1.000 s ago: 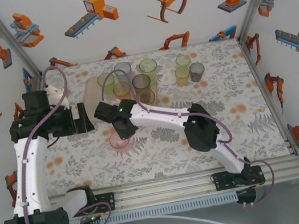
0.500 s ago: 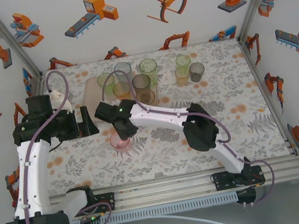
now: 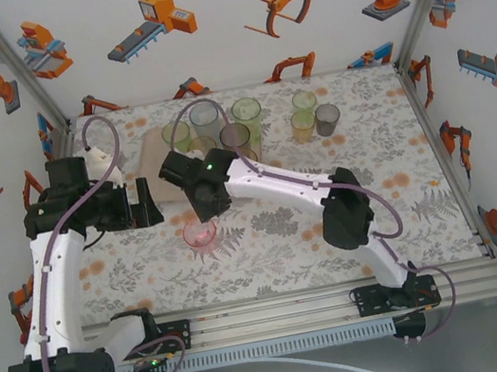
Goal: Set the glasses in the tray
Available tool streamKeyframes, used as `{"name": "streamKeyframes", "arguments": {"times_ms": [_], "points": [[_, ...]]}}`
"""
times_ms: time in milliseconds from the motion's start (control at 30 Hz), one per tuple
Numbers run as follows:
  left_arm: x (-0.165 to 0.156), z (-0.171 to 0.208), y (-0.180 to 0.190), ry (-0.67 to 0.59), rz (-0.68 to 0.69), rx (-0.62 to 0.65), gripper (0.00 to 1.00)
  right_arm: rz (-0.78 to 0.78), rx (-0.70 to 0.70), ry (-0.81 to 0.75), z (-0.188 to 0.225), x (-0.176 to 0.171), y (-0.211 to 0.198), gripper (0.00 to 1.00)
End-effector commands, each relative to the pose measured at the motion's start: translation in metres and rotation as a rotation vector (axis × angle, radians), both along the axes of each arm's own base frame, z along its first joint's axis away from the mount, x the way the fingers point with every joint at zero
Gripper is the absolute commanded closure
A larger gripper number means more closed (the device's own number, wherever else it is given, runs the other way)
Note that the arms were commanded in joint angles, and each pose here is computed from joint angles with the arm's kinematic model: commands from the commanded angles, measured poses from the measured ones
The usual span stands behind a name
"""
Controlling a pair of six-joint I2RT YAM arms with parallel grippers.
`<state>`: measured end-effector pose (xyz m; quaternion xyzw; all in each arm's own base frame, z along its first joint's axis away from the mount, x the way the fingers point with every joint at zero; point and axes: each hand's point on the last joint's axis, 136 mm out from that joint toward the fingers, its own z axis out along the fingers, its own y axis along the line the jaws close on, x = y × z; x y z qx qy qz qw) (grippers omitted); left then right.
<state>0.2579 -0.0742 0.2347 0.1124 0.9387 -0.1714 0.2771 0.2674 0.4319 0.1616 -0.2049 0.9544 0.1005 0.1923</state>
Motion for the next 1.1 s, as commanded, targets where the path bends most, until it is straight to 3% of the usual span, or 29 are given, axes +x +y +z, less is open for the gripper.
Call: {"name": "streamKeyframes", "arguments": {"times_ms": [0, 167, 300, 433, 533, 700, 967, 1067], "points": [[-0.003, -0.006, -0.013, -0.014, -0.097, 0.024, 0.04, -0.001, 0.079, -0.052, 0.069, 0.001, -0.02, 0.66], [0.002, -0.029, -0.047, 0.016, -0.221, 0.03, 0.11, -0.079, 0.15, -0.145, 0.13, 0.019, -0.059, 0.66], [0.015, -0.048, -0.07, 0.034, -0.276, 0.048, 0.18, -0.193, 0.15, -0.199, 0.149, 0.033, -0.11, 0.66], [0.024, -0.066, -0.082, 0.024, -0.319, 0.114, 0.24, -0.291, 0.178, -0.208, 0.146, 0.036, -0.147, 0.66], [0.029, -0.078, -0.083, 0.006, -0.325, 0.168, 0.36, -0.357, 0.2, -0.21, 0.141, 0.036, -0.171, 0.66], [0.025, -0.101, -0.087, 0.045, -0.363, 0.184, 0.38, -0.431, 0.184, -0.219, 0.135, 0.035, -0.204, 0.66], [0.022, -0.127, -0.093, 0.079, -0.412, 0.228, 0.47, -0.478, 0.18, -0.211, 0.124, 0.038, -0.224, 0.66], [0.022, -0.133, -0.094, 0.084, -0.422, 0.255, 0.55, -0.483, 0.18, -0.21, 0.121, 0.038, -0.226, 0.66]]}}
